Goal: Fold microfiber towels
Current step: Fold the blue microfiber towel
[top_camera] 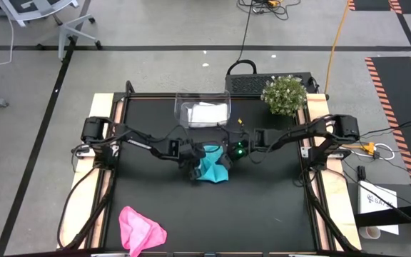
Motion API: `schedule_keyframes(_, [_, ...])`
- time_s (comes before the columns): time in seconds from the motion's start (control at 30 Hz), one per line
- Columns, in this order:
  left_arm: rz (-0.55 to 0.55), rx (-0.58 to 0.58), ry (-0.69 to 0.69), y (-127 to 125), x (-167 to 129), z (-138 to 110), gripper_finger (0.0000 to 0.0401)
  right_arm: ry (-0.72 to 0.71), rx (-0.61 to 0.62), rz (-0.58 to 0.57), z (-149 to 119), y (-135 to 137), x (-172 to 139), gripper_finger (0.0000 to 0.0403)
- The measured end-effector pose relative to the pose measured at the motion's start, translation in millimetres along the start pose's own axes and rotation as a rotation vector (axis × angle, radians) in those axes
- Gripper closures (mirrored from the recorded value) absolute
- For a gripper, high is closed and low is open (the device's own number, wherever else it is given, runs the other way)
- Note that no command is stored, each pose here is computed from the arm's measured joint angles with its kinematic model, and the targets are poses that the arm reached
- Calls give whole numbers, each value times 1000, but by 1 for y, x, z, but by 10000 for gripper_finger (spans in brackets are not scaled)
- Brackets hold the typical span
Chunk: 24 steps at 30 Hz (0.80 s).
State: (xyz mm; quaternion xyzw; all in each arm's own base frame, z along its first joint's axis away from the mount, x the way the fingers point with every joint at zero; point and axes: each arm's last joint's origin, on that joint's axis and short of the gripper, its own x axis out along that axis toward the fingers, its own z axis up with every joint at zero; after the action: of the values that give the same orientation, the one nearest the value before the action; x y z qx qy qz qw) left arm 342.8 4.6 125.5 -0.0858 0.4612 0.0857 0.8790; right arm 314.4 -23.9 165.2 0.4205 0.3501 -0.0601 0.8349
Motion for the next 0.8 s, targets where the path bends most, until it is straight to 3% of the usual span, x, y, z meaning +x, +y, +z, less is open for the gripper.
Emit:
schedule_keyframes(0.4, [-37, -83, 10, 8, -21, 5, 370, -67, -4, -164, -22, -28, 2, 259])
schedule_keyframes(0.67, [-51, -134, 25, 8, -53, 8, 370, -79, 4, -152, -26, -31, 2, 259])
schedule_keyframes(0.8, [7, -131, 36, 10, -63, 6, 370, -95, -1, -129, -24, -29, 3, 259])
